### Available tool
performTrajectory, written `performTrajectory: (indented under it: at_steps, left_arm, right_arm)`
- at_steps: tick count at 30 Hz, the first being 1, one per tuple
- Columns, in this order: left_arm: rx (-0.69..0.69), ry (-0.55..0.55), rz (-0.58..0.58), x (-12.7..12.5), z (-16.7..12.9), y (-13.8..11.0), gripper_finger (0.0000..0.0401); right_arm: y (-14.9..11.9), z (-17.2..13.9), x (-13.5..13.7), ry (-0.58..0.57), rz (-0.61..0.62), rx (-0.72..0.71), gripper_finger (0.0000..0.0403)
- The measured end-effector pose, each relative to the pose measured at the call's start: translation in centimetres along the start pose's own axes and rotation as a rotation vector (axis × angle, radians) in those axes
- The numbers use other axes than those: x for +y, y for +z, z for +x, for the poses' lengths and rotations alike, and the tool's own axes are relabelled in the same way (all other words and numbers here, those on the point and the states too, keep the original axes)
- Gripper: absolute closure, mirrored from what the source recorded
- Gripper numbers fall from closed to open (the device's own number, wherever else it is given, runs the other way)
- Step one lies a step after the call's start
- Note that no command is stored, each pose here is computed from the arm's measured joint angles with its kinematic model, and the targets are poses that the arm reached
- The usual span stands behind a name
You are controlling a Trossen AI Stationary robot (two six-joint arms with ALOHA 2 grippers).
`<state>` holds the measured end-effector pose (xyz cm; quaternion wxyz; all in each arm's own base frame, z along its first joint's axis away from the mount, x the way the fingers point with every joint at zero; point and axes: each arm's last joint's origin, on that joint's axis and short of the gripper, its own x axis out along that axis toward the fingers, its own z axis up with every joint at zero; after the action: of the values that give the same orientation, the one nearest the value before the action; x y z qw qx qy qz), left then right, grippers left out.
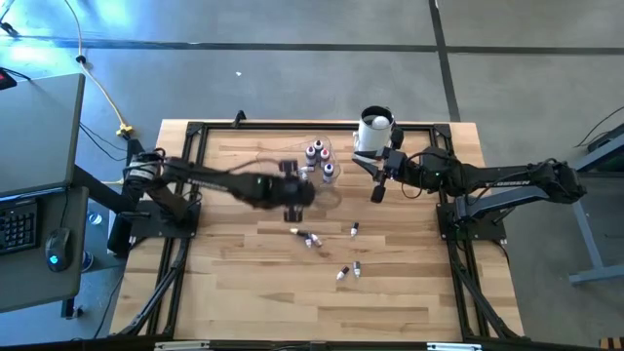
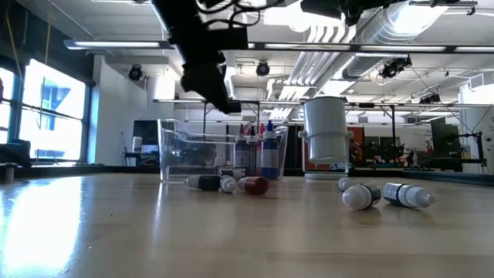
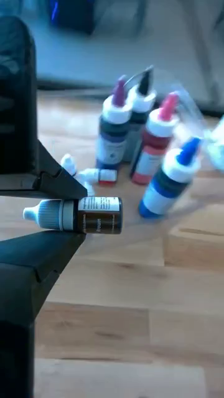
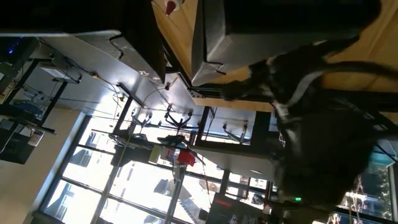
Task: Pick & Place food coloring
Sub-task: Put the small brown food coloring bottle into the transparent container, then put the small black food coloring bottle into the transparent container
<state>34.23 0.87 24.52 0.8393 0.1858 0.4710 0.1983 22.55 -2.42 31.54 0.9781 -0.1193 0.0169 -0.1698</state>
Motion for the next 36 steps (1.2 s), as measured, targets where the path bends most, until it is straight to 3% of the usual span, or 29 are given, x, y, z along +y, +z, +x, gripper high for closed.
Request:
performTrajectory:
  at_steps: [5,8,13,21,26,31,36]
  left_arm:
    - [-0.005,-0.209,-0.172,4.4,3.0,-0.7,0.0339]
    - [0.036,-0.280,-0.231,6.0,5.3,-2.0,0.0328]
    - [0.135,-0.262,-0.281,7.6,8.2,-3.7,0.0303]
    - [0.205,-0.268,-0.291,7.2,11.1,-4.8,0.0289]
    - [0.243,-0.322,-0.277,7.1,10.0,-4.2,0.0289]
    - [0.280,-0.373,-0.262,8.5,6.2,-1.6,0.0289]
    - [0.356,-0.307,-0.257,9.1,2.7,0.5,0.0289]
  right_arm:
    - [0.0,0.0,0.0,0.000,0.000,0.000,0.0331]
    - [0.0,0.0,0.0,0.000,0.000,0.000,0.0331]
    - [0.0,0.0,0.0,0.001,-0.001,0.003,0.0331]
    - [-0.1,0.0,0.0,0.001,-0.002,0.005,0.0331]
    - [-0.1,0.0,0.0,0.002,-0.003,0.009,0.0331]
    - [-0.4,0.1,0.1,0.006,-0.008,0.030,0.0331]
    - [-1.1,0.9,0.5,0.006,-0.022,0.067,0.0310]
